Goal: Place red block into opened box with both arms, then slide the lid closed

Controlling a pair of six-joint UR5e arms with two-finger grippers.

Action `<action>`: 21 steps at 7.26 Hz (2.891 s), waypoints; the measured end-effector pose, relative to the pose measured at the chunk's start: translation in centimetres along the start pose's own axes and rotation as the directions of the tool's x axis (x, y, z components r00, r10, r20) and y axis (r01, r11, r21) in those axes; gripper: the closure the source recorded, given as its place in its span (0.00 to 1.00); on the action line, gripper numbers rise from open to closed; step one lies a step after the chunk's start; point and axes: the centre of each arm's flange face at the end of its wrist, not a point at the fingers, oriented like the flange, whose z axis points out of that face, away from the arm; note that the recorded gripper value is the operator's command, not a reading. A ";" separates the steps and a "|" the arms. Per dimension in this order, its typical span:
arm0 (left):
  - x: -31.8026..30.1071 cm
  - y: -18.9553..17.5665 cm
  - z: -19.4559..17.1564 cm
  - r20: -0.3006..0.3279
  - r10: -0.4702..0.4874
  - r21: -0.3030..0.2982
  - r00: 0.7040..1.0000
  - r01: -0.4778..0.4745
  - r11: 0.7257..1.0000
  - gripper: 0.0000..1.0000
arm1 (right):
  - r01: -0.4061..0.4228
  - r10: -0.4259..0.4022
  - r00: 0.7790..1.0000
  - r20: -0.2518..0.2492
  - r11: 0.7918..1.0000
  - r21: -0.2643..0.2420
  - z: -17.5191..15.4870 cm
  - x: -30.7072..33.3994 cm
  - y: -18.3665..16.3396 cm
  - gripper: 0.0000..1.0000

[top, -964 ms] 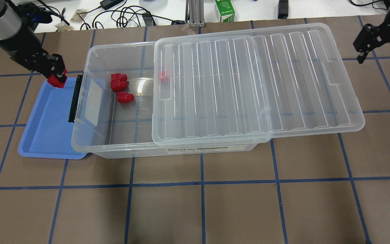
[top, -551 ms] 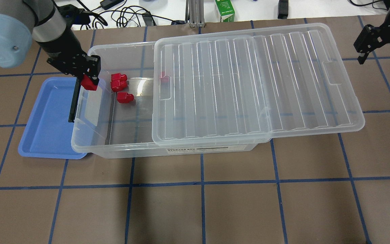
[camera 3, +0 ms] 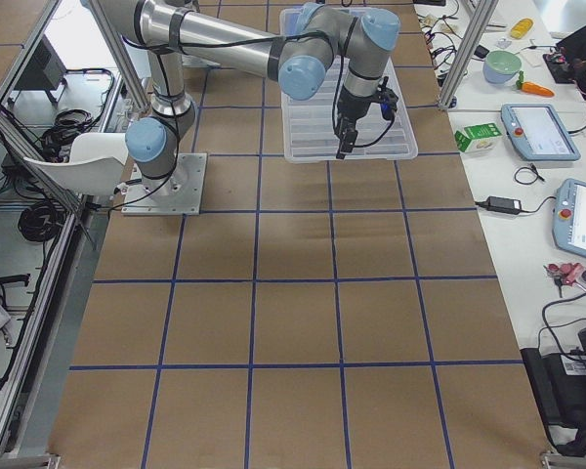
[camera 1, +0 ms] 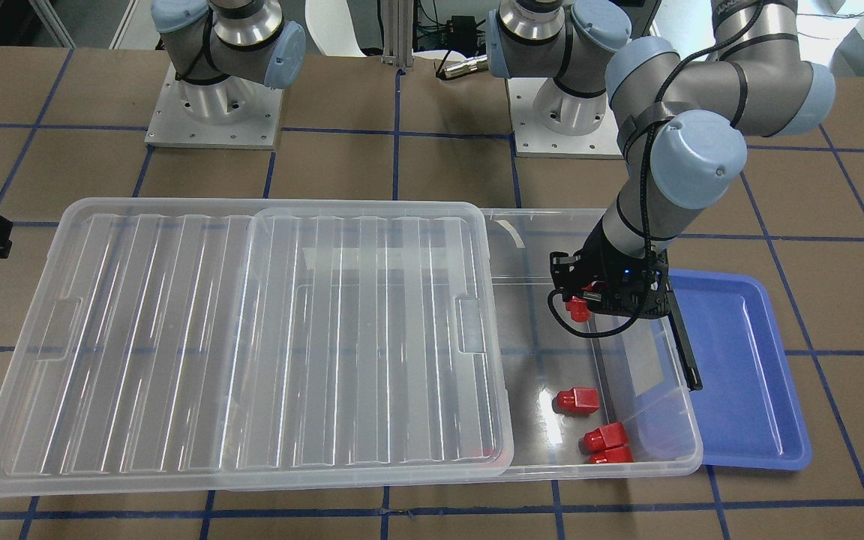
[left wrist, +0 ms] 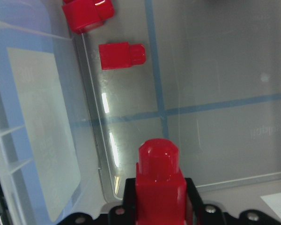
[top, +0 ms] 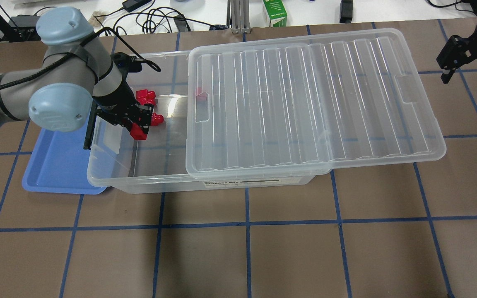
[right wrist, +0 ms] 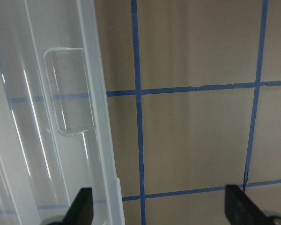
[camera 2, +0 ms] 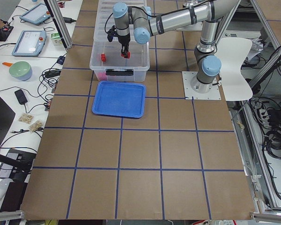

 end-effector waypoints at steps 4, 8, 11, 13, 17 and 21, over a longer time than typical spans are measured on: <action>0.3 0.8 6.1 0.005 -0.047 0.000 0.999 0.047 0.999 0.84 | 0.027 -0.027 1.000 0.010 1.000 -0.008 0.5 0.8 0.1 0.00; 0.2 0.8 10.4 0.007 -0.069 -0.030 0.998 0.069 0.997 0.56 | 0.026 -0.026 1.000 0.010 1.000 -0.006 0.5 1.0 0.1 0.00; 0.2 0.5 11.2 0.006 -0.066 -0.037 0.998 0.066 0.997 0.00 | 0.024 -0.024 1.000 0.011 1.000 -0.008 0.6 1.1 0.1 0.00; 0.2 -0.2 9.0 0.010 -0.061 0.010 0.998 0.061 0.998 0.00 | 0.019 -0.018 1.000 0.012 1.000 -0.010 0.7 1.4 0.1 0.00; 0.9 -0.5 -1.6 0.010 -0.056 0.010 0.998 0.056 0.998 0.00 | 0.054 -0.054 0.998 0.015 0.998 -0.014 1.5 2.1 -0.5 0.00; 2.1 2.6 -14.4 0.014 -0.055 0.057 0.998 0.054 0.997 0.00 | 0.003 0.001 0.999 0.051 0.997 -0.081 6.0 5.2 -2.5 0.00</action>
